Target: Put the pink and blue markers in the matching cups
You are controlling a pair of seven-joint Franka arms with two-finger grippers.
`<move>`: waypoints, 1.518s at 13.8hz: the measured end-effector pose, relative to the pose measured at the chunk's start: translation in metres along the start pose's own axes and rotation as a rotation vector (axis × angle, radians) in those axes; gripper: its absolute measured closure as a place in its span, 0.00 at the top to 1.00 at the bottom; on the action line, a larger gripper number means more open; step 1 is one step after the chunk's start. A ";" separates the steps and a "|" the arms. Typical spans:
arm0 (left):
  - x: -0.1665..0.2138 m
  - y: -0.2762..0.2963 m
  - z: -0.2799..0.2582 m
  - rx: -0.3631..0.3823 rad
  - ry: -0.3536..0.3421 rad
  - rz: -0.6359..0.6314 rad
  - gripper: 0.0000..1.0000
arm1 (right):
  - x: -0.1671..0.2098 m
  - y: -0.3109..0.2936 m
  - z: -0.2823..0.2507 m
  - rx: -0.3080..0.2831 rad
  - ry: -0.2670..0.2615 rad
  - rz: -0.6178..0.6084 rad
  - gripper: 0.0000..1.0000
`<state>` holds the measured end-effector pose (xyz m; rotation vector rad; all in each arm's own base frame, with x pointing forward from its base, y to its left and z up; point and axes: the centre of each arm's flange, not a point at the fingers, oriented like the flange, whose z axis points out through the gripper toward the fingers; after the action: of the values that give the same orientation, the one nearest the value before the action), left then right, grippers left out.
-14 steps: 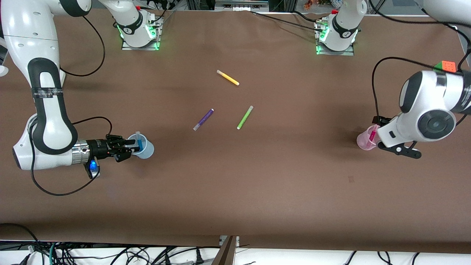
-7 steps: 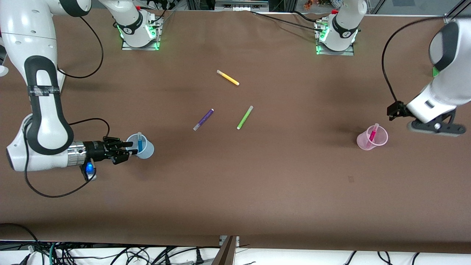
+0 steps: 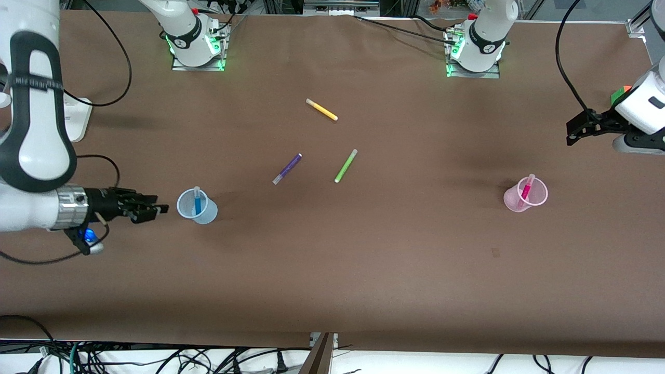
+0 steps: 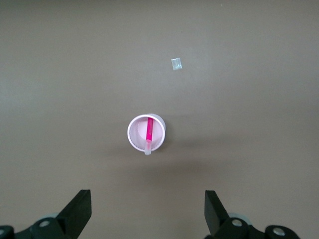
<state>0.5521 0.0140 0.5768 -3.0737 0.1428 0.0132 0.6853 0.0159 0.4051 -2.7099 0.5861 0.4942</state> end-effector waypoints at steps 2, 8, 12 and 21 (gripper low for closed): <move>0.000 0.008 -0.001 -0.002 -0.006 -0.014 1.00 | -0.035 -0.009 -0.034 -0.100 0.038 -0.070 0.66; 0.010 0.012 0.002 -0.009 -0.007 -0.025 1.00 | -0.128 -0.008 -0.120 -0.295 0.120 -0.213 0.99; 0.017 0.010 0.003 -0.009 -0.005 -0.032 1.00 | -0.151 0.006 -0.113 -0.371 0.137 -0.223 0.99; 0.017 0.010 0.002 -0.009 -0.004 -0.034 1.00 | -0.165 0.015 -0.090 -0.361 0.187 -0.248 0.99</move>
<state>0.5681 0.0024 0.5740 -3.0841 0.0908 0.0182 0.5613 0.0245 0.5464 -3.1403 0.2111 0.3067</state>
